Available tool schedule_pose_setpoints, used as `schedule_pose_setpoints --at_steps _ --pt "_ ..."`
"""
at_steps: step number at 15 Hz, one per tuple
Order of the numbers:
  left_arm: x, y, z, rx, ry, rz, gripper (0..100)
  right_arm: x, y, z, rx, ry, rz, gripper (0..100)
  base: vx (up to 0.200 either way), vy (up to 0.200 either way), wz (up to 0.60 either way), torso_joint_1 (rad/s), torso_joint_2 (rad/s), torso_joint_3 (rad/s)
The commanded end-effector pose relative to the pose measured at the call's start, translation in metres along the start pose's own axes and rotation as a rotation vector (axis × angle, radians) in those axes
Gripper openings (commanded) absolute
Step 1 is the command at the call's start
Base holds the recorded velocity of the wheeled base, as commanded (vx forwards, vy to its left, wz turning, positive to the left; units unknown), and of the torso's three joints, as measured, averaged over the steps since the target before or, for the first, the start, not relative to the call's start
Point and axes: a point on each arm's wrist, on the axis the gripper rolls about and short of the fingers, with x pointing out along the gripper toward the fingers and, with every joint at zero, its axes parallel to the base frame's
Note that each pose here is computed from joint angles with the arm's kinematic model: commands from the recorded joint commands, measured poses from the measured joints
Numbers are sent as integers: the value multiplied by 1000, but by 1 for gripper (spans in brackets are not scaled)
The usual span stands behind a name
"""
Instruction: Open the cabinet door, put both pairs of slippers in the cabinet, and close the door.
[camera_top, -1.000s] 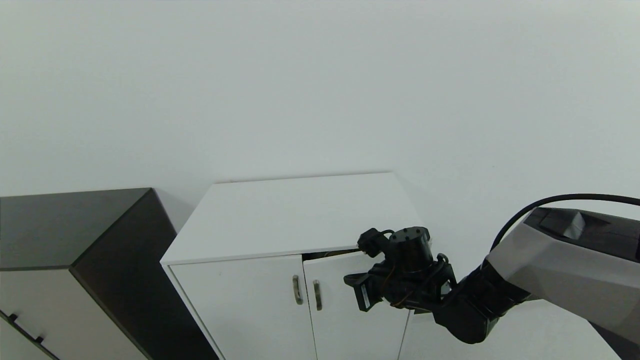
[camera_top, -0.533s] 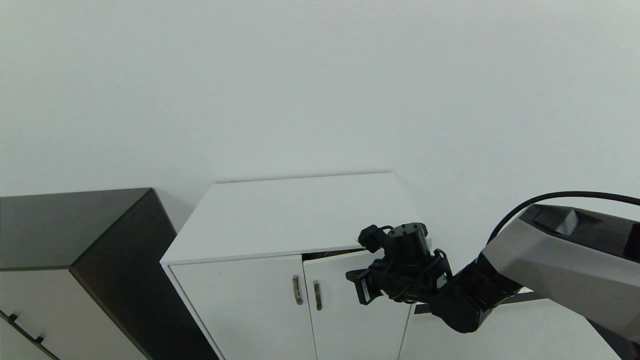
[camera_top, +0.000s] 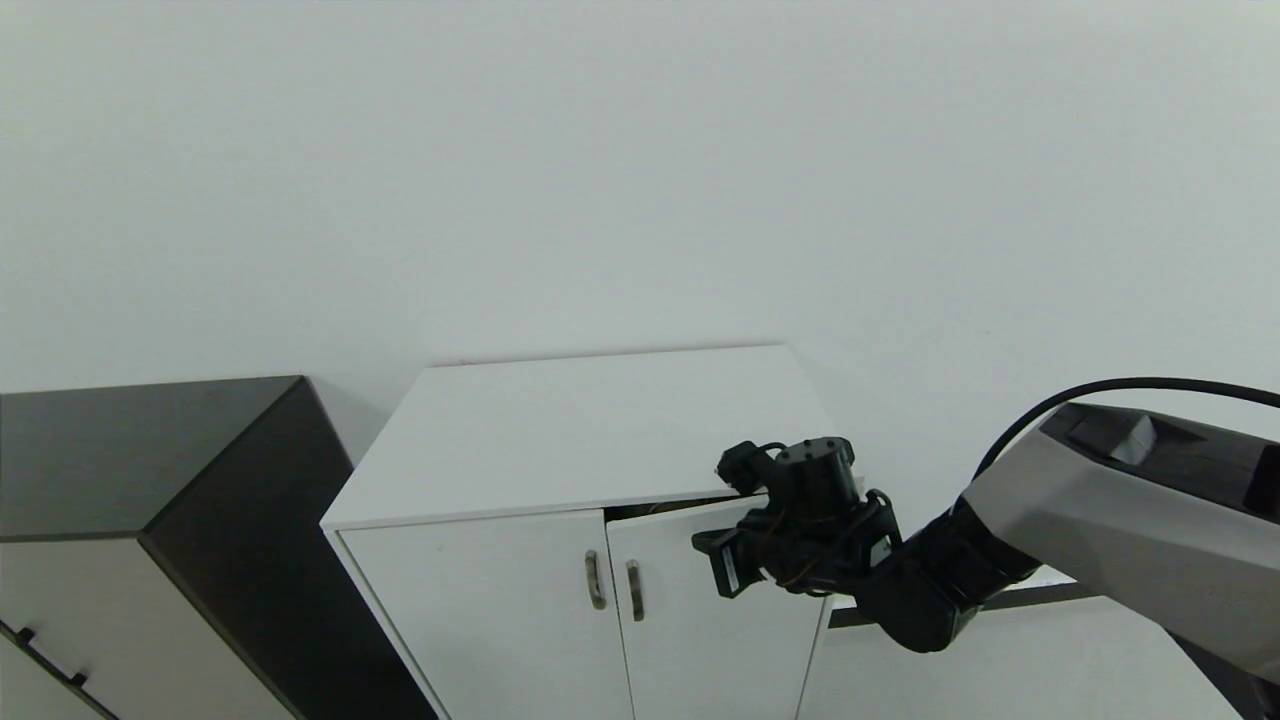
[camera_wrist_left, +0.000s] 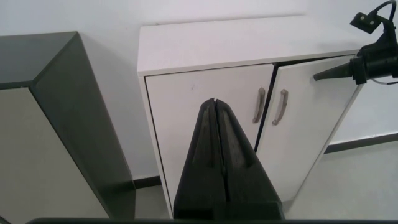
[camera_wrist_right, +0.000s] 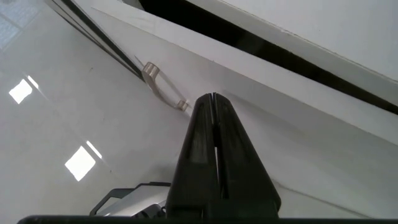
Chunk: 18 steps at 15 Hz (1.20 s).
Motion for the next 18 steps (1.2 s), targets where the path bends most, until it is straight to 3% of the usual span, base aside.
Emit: schedule_pose_setpoints --at_steps 1,18 --pt "0 0 0 0 1 0 0 2 -2 1 1 0 -2 0 0 0 0 0 0 0" --pt "0 0 0 0 1 1 0 14 -9 6 5 -8 -34 0 0 0 0 0 0 0"
